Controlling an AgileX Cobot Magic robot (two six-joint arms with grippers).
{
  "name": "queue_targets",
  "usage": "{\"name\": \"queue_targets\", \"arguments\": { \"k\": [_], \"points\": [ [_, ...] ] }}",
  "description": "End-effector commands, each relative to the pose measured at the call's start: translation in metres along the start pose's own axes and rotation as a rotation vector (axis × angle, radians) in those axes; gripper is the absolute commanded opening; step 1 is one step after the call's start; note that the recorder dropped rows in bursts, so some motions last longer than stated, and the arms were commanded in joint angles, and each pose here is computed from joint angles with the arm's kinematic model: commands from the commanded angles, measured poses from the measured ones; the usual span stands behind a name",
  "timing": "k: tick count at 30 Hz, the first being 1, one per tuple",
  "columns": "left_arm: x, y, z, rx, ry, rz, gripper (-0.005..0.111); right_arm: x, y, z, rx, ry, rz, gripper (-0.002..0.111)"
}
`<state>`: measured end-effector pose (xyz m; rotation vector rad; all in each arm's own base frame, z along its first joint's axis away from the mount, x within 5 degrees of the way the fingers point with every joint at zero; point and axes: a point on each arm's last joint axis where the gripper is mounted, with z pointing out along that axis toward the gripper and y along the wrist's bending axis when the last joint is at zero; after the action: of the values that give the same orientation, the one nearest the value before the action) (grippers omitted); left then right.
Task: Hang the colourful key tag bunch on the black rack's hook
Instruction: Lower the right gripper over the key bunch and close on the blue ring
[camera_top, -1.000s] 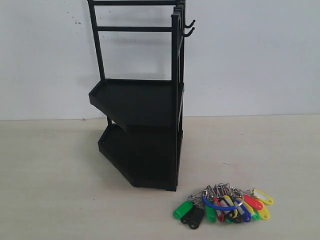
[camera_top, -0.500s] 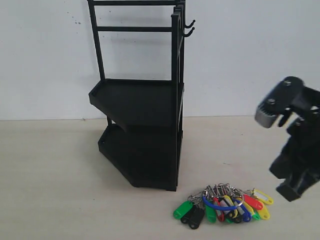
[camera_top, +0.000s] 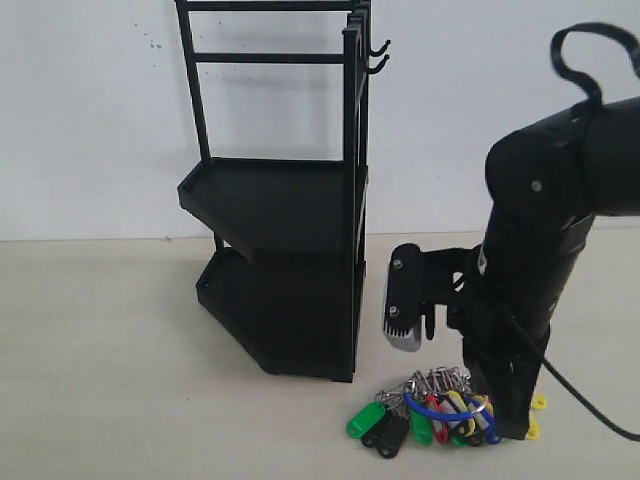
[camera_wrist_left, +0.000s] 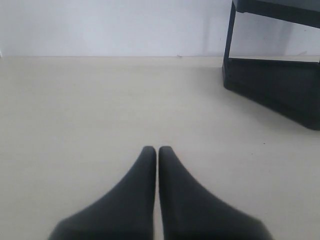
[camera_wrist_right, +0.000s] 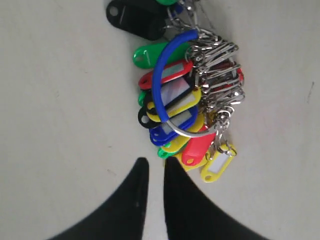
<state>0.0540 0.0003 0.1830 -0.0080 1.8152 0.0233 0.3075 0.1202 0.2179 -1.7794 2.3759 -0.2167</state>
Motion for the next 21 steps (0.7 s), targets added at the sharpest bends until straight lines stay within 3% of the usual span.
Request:
{"name": "queue_targets", "arguments": {
  "k": [1, 3, 21],
  "points": [
    [-0.002, 0.0, 0.0, -0.003, -0.019, -0.018, 0.004, -0.007, 0.0, 0.013, -0.01, 0.033, -0.04, 0.042],
    [-0.002, 0.0, 0.0, -0.003, -0.019, -0.018, 0.004, -0.008, -0.001, 0.02, -0.005, 0.035, -0.048, 0.05],
    [-0.002, 0.0, 0.0, -0.003, -0.019, -0.018, 0.004, -0.022, -0.009, 0.057, 0.037, -0.018, -0.067, 0.046]
  ]
}}
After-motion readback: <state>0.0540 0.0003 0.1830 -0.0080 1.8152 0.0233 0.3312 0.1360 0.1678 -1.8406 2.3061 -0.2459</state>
